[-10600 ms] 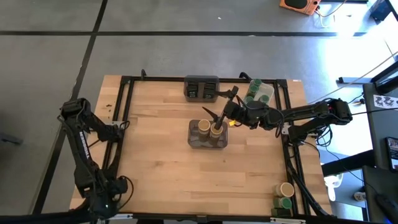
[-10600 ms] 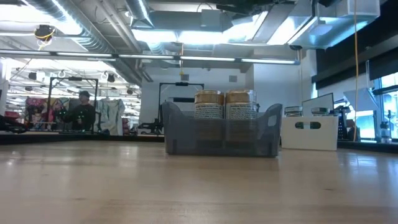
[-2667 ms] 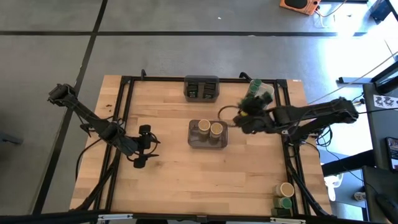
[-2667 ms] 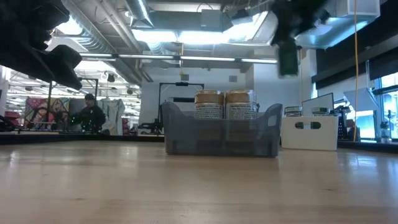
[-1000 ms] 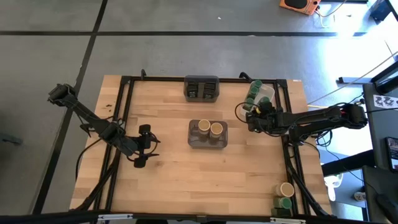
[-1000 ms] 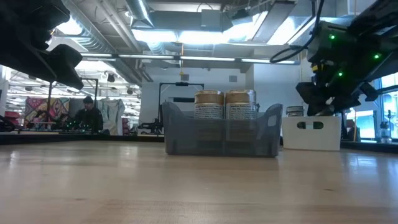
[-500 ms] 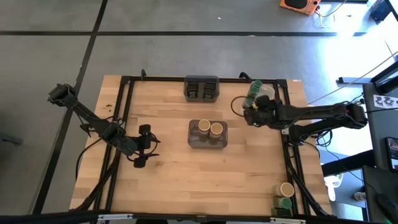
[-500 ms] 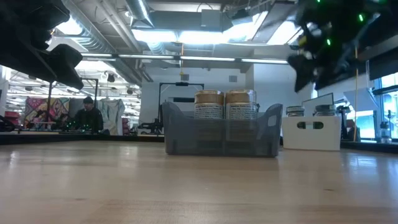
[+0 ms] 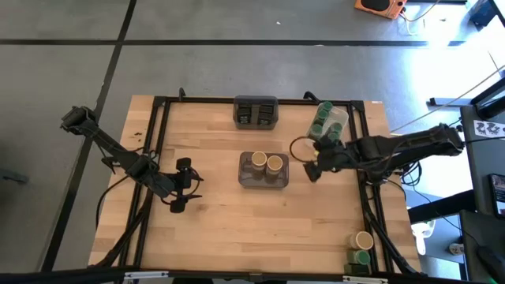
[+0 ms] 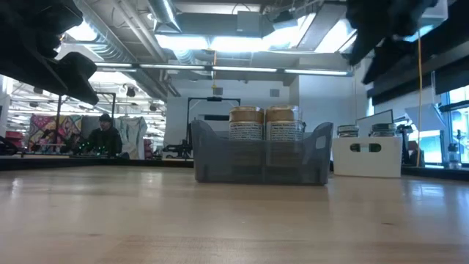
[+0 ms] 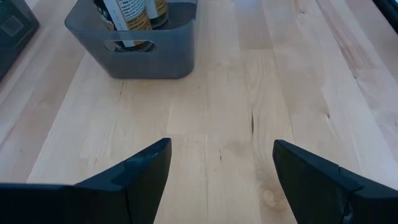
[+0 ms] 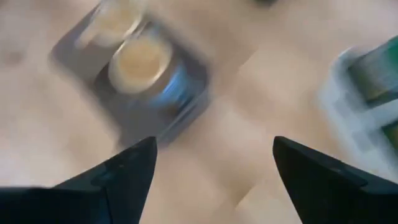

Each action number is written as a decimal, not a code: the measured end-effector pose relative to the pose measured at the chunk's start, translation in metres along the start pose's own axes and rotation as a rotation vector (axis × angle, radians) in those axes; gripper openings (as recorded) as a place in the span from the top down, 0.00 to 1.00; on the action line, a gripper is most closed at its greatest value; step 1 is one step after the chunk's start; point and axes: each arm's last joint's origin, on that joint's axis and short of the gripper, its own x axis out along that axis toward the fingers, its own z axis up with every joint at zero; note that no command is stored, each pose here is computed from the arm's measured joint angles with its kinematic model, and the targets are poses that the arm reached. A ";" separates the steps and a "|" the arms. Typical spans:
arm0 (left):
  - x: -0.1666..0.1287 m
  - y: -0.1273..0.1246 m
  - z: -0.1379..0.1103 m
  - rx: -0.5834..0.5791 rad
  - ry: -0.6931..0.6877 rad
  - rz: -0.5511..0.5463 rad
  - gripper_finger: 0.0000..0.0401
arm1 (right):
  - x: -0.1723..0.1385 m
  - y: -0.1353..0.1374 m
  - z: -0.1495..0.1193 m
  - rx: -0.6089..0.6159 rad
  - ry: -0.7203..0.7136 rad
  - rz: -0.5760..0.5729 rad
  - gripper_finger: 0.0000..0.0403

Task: Sort spices by type
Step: Put the golden seasoning bottle into the bottom black bin

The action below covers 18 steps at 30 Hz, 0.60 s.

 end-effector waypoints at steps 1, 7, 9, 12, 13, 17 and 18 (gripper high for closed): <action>0.000 0.000 0.000 0.000 0.000 0.000 0.31 | 0.000 0.004 -0.004 -0.003 0.054 0.040 0.20; 0.000 0.000 0.000 -0.008 -0.001 0.000 0.31 | 0.001 0.019 -0.027 0.110 0.333 0.136 0.20; 0.000 0.000 0.001 -0.007 -0.009 -0.004 0.31 | 0.001 0.022 -0.033 0.154 0.386 0.126 0.20; 0.000 -0.001 0.002 -0.012 -0.024 -0.009 0.31 | -0.001 0.023 -0.041 0.251 0.486 0.098 0.20; 0.000 -0.001 0.003 -0.009 -0.026 -0.010 0.31 | -0.002 0.022 -0.044 0.299 0.537 0.081 0.20; 0.000 -0.001 0.004 0.025 -0.036 -0.014 0.31 | -0.005 0.014 -0.051 0.450 0.687 -0.048 0.20; 0.000 -0.002 0.004 0.030 -0.043 -0.016 0.31 | -0.006 0.012 -0.053 0.470 0.719 -0.082 0.20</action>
